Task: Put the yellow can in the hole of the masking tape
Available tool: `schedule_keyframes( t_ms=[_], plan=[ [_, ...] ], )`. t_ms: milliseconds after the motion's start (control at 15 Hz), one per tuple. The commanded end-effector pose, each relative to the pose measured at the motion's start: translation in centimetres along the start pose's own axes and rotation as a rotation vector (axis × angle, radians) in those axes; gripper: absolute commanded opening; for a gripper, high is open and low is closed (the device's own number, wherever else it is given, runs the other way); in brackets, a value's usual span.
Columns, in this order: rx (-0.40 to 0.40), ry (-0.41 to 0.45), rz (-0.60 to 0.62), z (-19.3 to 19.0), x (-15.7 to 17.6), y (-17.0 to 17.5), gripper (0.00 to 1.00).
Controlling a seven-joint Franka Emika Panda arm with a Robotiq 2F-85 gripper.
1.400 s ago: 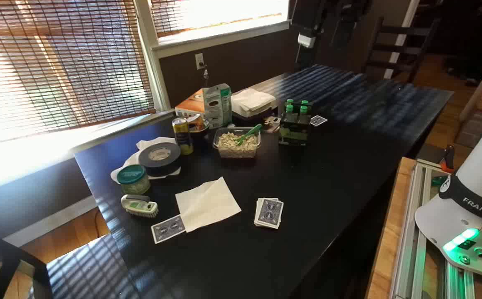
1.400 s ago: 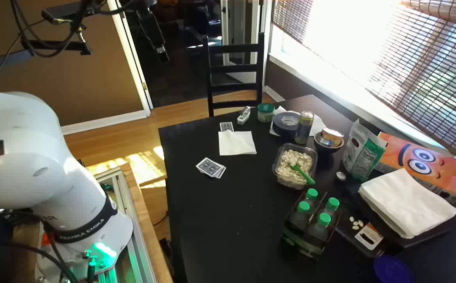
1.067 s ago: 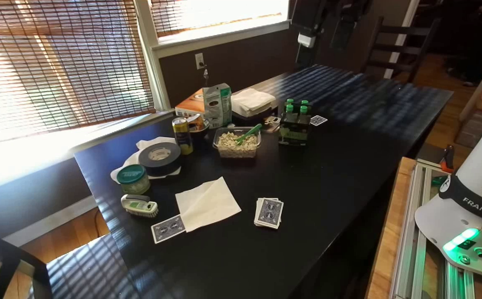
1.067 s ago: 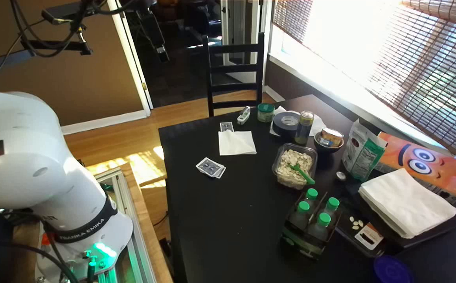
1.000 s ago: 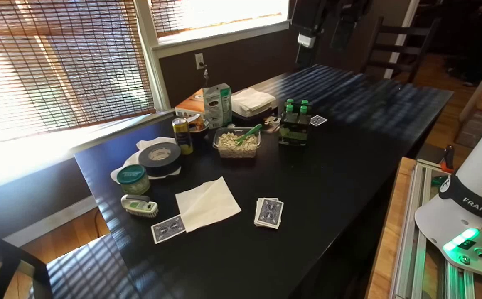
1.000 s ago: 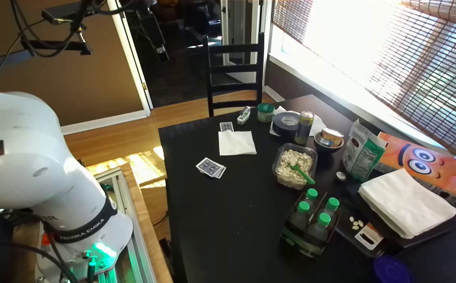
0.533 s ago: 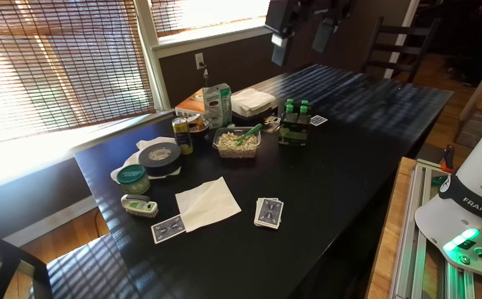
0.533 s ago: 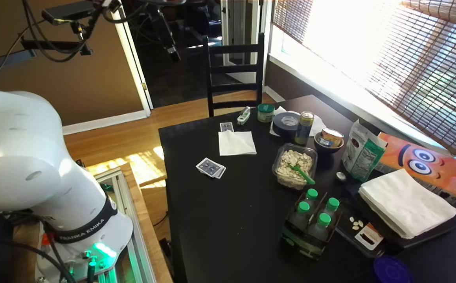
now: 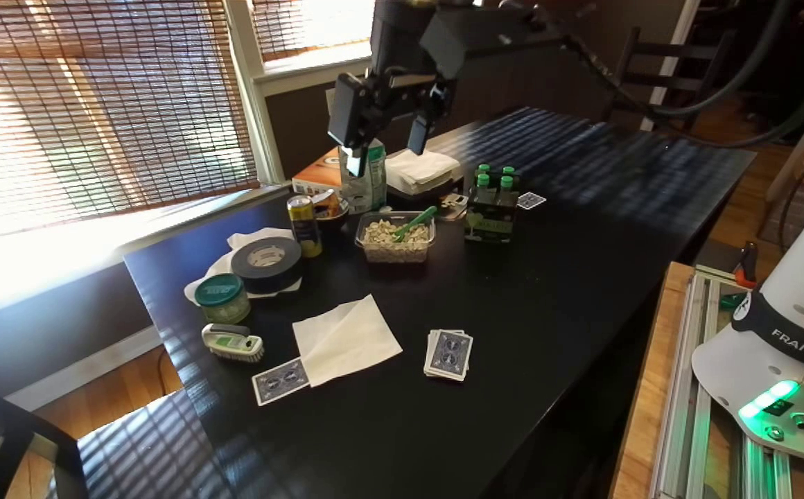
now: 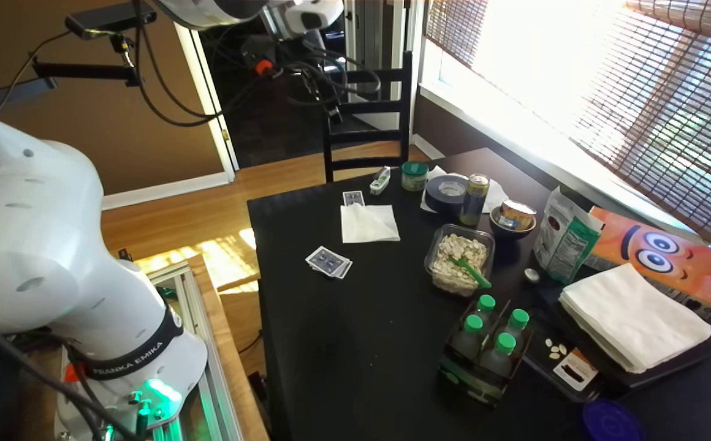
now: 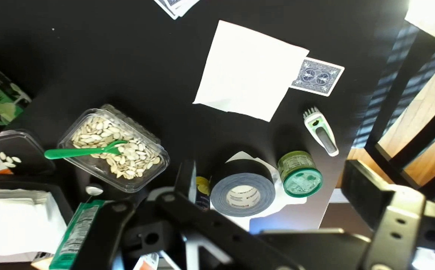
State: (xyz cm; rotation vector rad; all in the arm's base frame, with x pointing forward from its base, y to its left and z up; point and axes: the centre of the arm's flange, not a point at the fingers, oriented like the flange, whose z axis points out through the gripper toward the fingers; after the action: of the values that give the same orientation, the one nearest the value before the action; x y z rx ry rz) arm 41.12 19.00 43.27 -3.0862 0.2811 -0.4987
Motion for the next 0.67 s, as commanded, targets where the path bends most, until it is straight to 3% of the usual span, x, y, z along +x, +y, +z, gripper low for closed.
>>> schedule_keyframes(
  t_ms=[0, 133, 200, 333, 600],
  plan=[
    [-0.013, -0.068, 0.035, 5.2, 7.4, -1.1, 1.00],
    [-0.009, -0.109, 0.054, 5.9, 9.1, -0.2, 1.00],
    [-0.013, -0.069, 0.043, 4.9, 5.8, 1.6, 1.00],
    [-0.004, -0.097, 0.057, 6.4, 7.7, 1.9, 1.00],
    [0.002, -0.109, 0.051, 6.6, 8.0, 1.1, 1.00]
  ],
)
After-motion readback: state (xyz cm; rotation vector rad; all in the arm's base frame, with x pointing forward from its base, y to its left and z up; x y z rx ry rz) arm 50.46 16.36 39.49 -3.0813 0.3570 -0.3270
